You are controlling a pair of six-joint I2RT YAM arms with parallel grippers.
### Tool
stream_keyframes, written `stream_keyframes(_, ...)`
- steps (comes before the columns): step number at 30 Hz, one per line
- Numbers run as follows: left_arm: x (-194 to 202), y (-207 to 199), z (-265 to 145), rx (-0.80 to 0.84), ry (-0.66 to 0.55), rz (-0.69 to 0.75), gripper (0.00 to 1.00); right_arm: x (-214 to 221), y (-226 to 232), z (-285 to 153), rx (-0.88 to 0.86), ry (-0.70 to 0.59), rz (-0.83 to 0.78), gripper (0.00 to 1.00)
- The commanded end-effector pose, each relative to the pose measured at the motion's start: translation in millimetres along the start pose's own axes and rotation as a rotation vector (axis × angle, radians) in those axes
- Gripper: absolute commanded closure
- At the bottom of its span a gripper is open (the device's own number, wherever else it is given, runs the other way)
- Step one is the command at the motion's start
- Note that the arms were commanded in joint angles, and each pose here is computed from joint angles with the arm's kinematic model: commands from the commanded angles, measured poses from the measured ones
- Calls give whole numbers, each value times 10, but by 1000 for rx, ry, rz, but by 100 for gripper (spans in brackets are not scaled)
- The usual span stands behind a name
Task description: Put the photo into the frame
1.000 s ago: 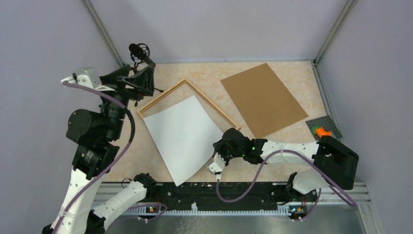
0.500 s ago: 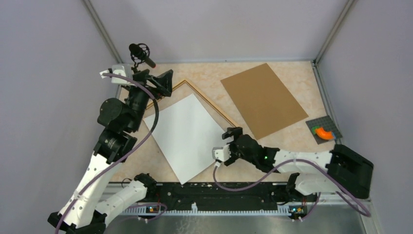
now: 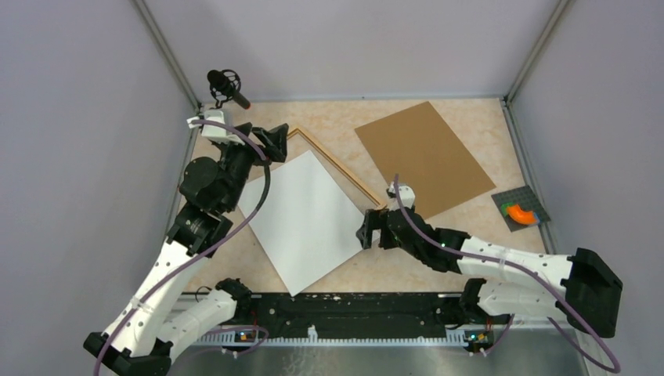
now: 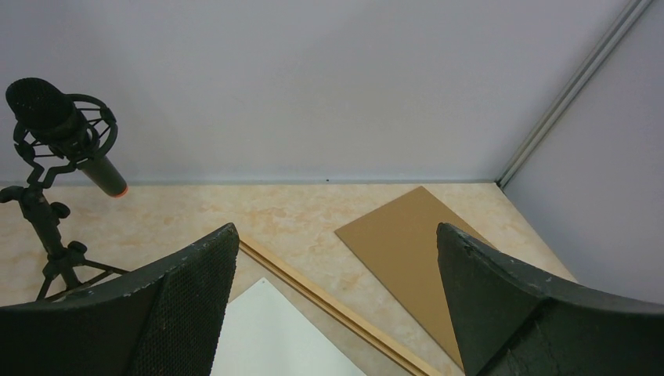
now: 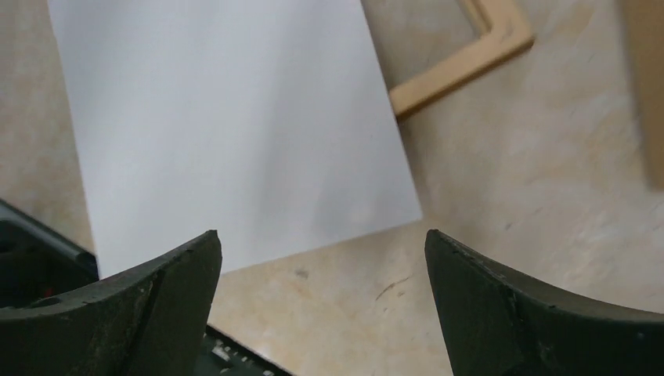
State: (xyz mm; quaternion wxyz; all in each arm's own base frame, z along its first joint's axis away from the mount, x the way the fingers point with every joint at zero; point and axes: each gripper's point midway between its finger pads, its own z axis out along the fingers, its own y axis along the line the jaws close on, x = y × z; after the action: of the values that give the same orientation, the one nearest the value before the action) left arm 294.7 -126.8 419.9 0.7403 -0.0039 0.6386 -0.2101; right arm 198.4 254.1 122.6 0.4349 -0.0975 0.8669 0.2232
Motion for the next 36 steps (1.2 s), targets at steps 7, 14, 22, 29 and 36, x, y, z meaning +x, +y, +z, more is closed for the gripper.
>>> stream_keyframes(7, -64, -10, 5, 22, -40, 4, 1, 617, 131, 116, -140, 121, 848, 10)
stream_keyframes(14, 18, -22, 42, 31, -23, 5, 1, 478, -92, 314, -200, 3, 984, 42)
stream_keyframes(22, 44, -17, 52, 30, -18, 7, 1, 276, -151, 416, -250, -55, 958, 87)
stream_keyframes(29, 36, -19, 45, 32, -19, 8, 1, 64, -269, 525, -254, -99, 868, 100)
stream_keyframes(36, 55, -17, 52, 31, -15, 8, 1, -351, -398, 671, -240, -174, 782, 100)
